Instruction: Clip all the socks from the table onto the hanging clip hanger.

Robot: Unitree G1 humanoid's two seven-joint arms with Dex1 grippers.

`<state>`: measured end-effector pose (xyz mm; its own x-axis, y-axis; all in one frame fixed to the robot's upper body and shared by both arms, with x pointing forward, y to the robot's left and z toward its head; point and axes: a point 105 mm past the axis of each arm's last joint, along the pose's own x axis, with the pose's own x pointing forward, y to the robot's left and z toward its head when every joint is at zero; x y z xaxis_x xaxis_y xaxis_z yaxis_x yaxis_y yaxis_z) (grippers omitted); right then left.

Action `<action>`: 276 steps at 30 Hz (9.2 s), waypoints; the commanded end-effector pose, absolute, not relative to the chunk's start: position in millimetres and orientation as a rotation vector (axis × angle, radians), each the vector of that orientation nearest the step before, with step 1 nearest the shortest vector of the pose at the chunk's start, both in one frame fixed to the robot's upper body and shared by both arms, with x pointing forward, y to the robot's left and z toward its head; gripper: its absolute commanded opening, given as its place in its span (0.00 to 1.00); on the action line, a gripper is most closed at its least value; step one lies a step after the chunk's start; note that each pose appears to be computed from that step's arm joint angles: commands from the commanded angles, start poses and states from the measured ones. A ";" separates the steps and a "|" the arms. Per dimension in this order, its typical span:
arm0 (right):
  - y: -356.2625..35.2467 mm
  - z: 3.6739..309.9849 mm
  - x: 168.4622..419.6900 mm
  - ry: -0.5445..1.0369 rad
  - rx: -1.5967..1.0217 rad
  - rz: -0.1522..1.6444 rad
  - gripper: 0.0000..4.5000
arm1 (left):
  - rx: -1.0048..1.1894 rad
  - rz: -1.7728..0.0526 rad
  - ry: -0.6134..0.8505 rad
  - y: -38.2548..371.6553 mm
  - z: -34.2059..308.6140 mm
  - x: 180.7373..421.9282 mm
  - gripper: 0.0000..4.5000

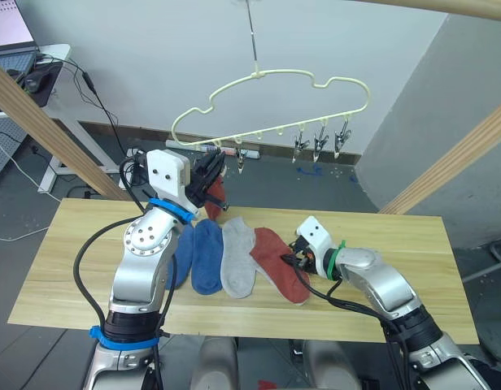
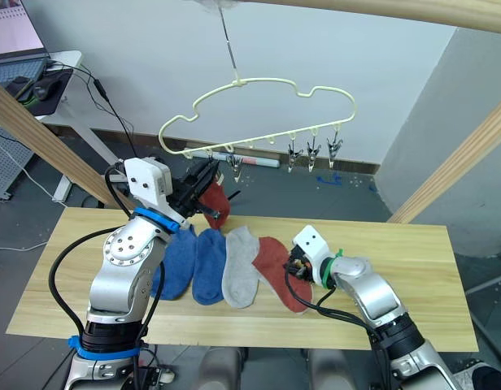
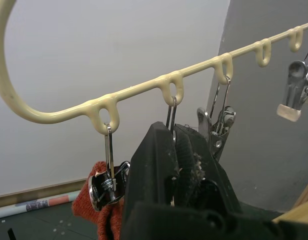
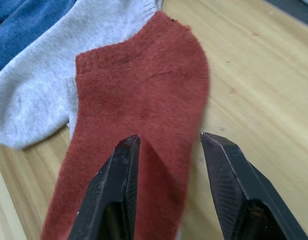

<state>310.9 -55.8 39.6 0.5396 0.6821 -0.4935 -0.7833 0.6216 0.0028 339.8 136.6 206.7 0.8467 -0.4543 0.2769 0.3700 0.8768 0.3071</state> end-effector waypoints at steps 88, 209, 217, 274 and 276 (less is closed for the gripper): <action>-85.7 70.8 309.1 0.360 -0.250 0.796 0.01 | 0.150 -0.456 -0.301 138.1 203.7 342.7 0.00; -56.7 191.3 296.9 0.101 -0.055 0.916 1.00 | 0.036 -0.475 -0.346 98.4 204.7 329.6 0.50; -53.5 205.8 298.1 0.060 -0.045 0.921 1.00 | 0.029 -0.432 -0.390 97.4 213.6 339.0 0.50; -37.9 222.6 275.2 -0.090 0.008 1.053 1.00 | 0.101 -0.395 -0.444 100.6 222.6 345.6 0.01; -40.9 205.9 278.2 -0.032 -0.026 1.032 1.00 | 0.091 -0.407 -0.436 99.4 221.7 344.4 0.01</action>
